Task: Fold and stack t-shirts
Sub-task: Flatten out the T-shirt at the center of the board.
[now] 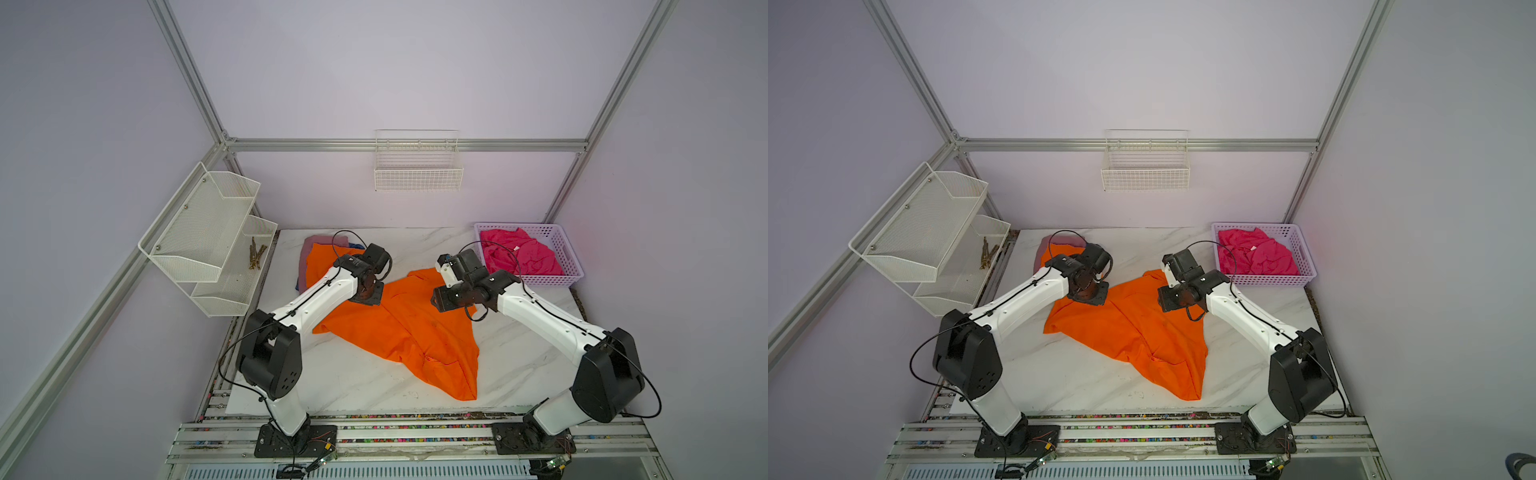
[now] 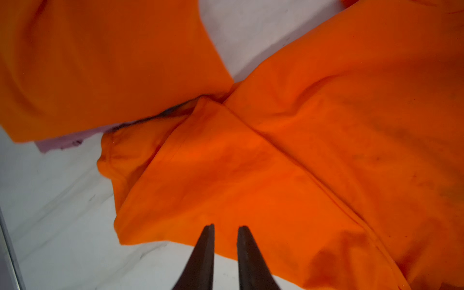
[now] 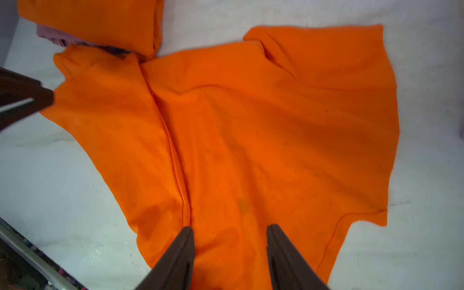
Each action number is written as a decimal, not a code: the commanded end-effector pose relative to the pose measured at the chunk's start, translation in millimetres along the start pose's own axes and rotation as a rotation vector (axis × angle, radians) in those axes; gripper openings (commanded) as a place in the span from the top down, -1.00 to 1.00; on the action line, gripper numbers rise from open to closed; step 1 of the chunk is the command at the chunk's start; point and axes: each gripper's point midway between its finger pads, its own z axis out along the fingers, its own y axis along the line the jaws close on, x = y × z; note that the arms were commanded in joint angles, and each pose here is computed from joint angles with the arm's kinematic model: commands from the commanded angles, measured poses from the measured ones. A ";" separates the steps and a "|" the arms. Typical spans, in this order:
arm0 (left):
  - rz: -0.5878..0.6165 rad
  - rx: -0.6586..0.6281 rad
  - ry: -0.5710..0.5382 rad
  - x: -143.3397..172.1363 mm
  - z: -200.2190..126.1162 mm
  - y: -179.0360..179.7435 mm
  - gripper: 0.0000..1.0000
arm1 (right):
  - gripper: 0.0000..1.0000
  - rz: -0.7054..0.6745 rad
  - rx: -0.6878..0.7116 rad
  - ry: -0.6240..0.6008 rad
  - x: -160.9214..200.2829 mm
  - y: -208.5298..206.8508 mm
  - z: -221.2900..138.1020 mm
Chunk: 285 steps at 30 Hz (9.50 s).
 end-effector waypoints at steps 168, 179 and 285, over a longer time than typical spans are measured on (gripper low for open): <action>-0.170 0.134 0.105 109.8 -61.2 -2.5 0.67 | 0.01 -0.134 -0.210 0.051 -1.7 56.8 38.5; -0.223 0.014 0.198 157.3 -85.5 17.8 0.58 | 0.01 -0.130 -0.212 0.048 -3.3 57.7 39.2; -0.298 -0.064 0.324 281.6 3.0 -39.1 1.00 | -0.10 -0.227 -0.225 0.294 158.7 91.1 -36.5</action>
